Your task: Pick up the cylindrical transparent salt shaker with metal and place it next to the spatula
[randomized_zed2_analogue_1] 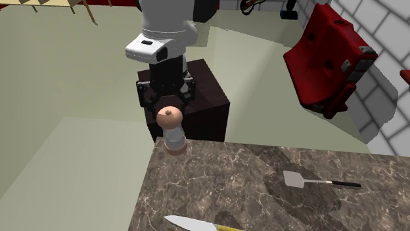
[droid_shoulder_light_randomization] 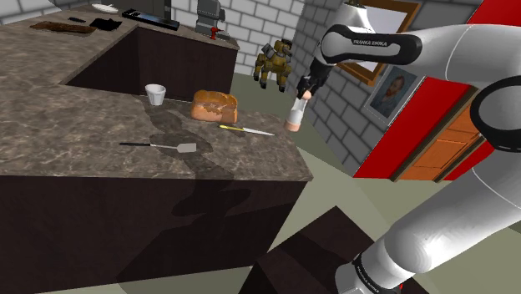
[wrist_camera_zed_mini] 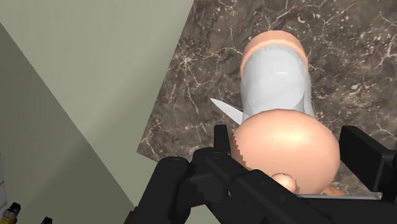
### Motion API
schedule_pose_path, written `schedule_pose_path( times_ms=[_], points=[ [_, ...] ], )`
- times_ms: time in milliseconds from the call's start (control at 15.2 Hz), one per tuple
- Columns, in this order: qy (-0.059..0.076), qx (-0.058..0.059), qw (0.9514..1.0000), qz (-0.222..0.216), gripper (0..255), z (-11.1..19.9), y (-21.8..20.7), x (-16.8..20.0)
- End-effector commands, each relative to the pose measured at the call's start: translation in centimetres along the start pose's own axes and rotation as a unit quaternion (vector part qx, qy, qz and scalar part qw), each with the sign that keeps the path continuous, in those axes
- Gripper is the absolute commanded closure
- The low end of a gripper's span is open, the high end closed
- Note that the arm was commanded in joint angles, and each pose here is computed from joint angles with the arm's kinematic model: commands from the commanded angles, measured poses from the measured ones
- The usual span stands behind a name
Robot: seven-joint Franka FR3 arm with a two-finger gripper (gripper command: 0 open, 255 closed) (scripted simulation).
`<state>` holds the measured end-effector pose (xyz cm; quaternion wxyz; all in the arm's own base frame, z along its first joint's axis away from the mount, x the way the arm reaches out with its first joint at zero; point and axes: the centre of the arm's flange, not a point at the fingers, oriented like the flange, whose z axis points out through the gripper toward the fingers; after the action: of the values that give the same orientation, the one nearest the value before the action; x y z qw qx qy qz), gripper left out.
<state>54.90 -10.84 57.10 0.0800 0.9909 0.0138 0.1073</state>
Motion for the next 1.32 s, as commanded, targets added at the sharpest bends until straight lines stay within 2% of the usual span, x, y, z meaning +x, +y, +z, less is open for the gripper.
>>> schedule_pose_path(
  times_ms=[0, 924, 1254],
  points=[
    [0.000, 0.000, 1.0000, 0.000, 255, -1.1, 0.1, 0.2],
    [0.000, 0.000, 1.0000, 0.000, 255, -8.0, 1.3, 1.7],
    [0.000, 0.000, 1.0000, 0.000, 255, -8.9, -5.1, 3.1]
  ],
)
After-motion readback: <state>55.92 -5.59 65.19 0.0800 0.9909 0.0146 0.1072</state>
